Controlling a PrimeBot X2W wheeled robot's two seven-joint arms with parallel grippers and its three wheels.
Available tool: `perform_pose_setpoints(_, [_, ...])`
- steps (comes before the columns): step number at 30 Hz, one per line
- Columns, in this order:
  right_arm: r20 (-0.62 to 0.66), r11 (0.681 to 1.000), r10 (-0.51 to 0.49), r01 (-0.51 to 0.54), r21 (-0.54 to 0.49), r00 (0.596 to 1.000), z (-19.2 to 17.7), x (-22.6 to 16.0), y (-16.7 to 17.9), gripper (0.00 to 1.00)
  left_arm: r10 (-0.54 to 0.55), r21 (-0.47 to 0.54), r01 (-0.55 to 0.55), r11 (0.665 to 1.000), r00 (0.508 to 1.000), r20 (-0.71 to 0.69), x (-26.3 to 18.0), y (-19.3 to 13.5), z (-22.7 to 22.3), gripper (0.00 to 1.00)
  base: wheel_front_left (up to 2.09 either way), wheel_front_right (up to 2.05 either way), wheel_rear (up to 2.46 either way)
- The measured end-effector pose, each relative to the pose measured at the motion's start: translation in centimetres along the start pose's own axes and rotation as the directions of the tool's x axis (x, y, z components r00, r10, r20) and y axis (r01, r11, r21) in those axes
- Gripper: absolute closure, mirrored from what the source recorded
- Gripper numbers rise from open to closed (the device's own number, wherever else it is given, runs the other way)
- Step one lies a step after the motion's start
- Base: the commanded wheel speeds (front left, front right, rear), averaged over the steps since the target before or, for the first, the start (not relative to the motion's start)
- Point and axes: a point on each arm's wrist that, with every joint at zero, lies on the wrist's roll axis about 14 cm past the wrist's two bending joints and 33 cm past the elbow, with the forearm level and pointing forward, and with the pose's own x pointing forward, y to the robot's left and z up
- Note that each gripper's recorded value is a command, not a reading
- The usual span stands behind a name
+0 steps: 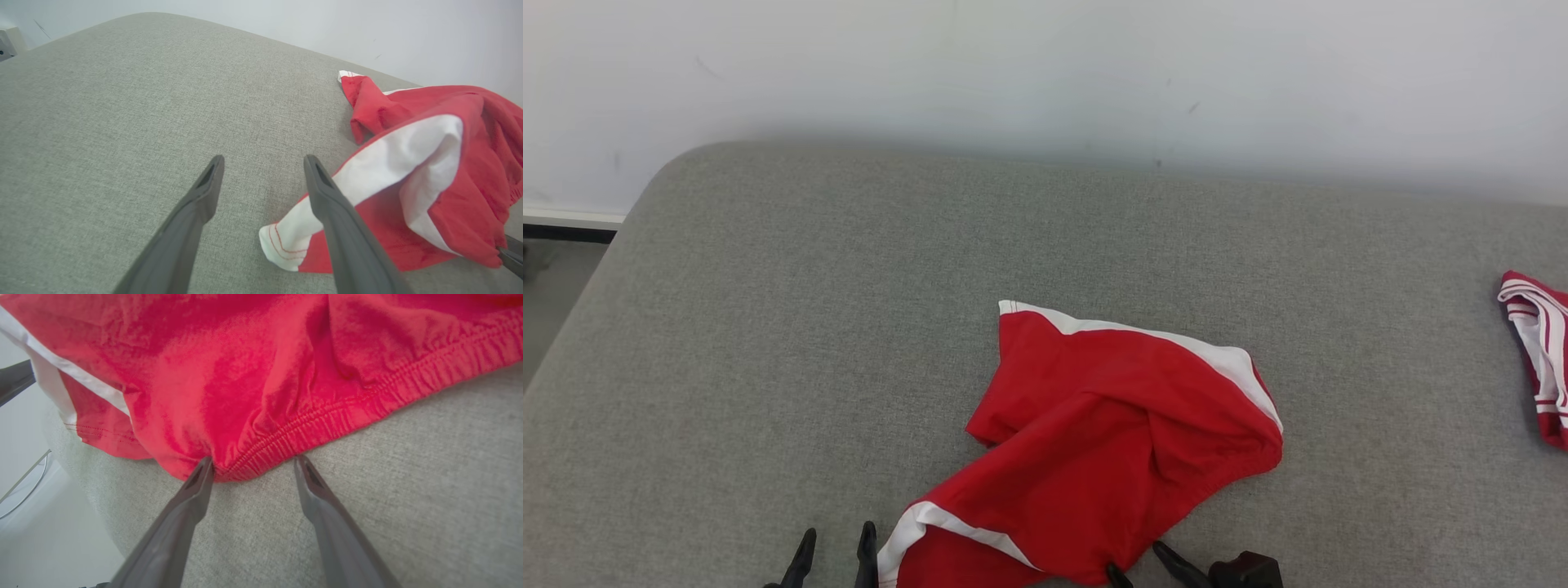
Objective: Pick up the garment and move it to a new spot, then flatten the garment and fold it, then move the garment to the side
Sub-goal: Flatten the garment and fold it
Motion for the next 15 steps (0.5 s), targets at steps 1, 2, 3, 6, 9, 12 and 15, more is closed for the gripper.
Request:
perform_pose_setpoints(1, [-0.002, 1.0, -0.003, 0.003, 0.002, 1.0, -0.1, 0.0, -0.1, 0.0, 0.001, 0.0, -0.001, 1.0, 1.0, 0.0, 0.0, 0.0, 0.0, 0.0, 0.0, 0.0, 0.0])
perform_pose_setpoints(2, [-0.004, 1.0, -0.006, 0.006, 0.004, 1.0, -0.1, 0.0, -0.2, 0.0, 0.0, 0.0, 0.0, 1.0, 1.0, 0.0, 0.0, 0.0, 0.0, 0.0, 0.0, 0.0, 0.0])
perform_pose_setpoints(3, [-0.004, 1.0, -0.009, 0.009, 0.006, 1.0, -0.2, -0.1, -0.3, 0.0, 0.0, 0.0, 0.0, 1.0, 1.0, 0.0, 0.1, 0.0, 0.0, 0.0, 0.0, 0.0, 0.0])
perform_pose_setpoints(6, [-0.002, 1.0, -0.015, 0.015, 0.013, 1.0, -0.1, 0.0, -0.4, 0.0, -0.002, -0.001, 0.002, 1.0, 1.0, -0.003, 0.2, -0.1, -0.1, 0.0, 0.0, 0.0, 0.0])
perform_pose_setpoints(9, [0.004, 1.0, -0.009, 0.009, 0.018, 1.0, 0.0, 0.2, -0.1, 1.0, -0.007, 0.0, 0.007, 1.0, 1.0, -0.006, 0.3, -0.2, -0.2, 0.0, 0.0, 0.0, 0.0])
perform_pose_setpoints(12, [0.016, 1.0, -0.006, 0.006, 0.018, 1.0, 0.5, 0.5, 0.1, 1.0, -0.008, 0.0, 0.008, 1.0, 1.0, -0.006, 0.3, -0.3, -0.1, 0.0, 0.0, 0.0, 0.0])
perform_pose_setpoints(15, [0.063, 1.0, -0.023, 0.022, 0.021, 0.998, 2.1, 0.7, -0.6, 1.0, -0.008, 0.0, 0.008, 1.0, 1.0, -0.005, 0.3, -0.3, -0.1, 0.0, 0.0, 0.0, 0.0])
